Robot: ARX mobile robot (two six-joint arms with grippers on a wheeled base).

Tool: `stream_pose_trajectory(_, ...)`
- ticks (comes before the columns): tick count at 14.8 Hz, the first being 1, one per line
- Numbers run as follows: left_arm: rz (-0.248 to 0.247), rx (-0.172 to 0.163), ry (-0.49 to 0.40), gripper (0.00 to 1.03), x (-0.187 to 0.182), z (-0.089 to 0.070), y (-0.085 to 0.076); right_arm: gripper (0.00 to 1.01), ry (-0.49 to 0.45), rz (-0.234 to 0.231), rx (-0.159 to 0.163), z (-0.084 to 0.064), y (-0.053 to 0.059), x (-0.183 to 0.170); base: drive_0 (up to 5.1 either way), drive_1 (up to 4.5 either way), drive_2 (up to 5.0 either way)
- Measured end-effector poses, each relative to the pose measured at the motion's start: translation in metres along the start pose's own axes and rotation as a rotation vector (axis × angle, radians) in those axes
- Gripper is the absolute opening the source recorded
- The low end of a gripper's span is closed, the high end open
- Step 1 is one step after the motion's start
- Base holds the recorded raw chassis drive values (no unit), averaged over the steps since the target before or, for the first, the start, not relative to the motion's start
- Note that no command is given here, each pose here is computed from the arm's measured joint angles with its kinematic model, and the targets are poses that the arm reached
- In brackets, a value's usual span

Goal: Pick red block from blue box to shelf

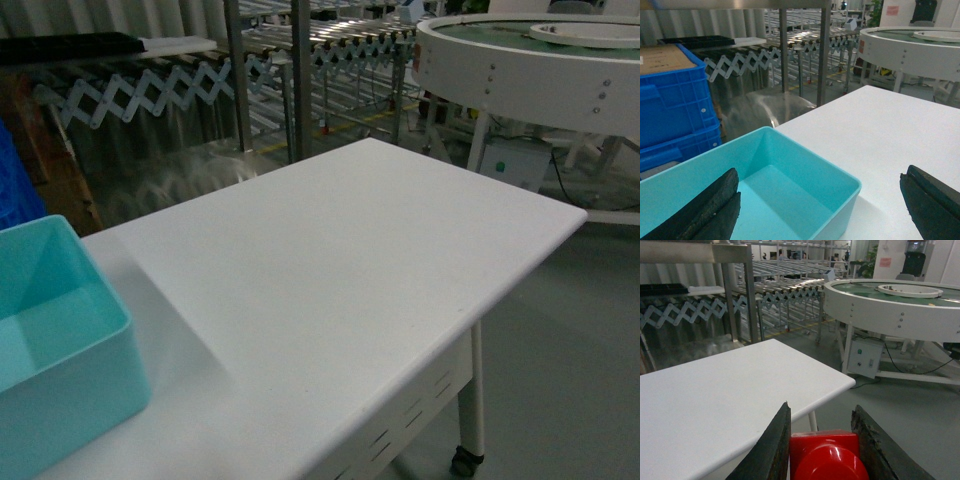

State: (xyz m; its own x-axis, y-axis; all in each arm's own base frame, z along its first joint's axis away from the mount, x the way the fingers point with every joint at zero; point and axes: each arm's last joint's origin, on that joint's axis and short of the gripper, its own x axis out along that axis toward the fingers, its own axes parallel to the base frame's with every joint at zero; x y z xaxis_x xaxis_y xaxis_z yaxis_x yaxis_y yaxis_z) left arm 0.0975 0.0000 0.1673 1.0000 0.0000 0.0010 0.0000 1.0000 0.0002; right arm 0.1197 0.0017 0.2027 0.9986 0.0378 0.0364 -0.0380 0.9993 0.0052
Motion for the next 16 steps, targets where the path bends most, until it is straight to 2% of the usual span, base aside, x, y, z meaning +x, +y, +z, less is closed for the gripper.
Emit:
stream_pose_trajectory(11, 0.000, 0.000, 0.000, 0.98, 0.0000, 0.0000, 0.0000, 0.29, 0.000, 0.000, 0.000, 0.0000, 0.0000, 0.0000, -1.5, -1.53, -1.5)
stream_pose_trajectory(16, 0.000, 0.000, 0.002, 0.98, 0.0000, -0.0001, 0.0000, 0.29, -0.002, 0.003, 0.000, 0.0005, 0.0001, 0.0000, 1.1, -0.17, -6.4)
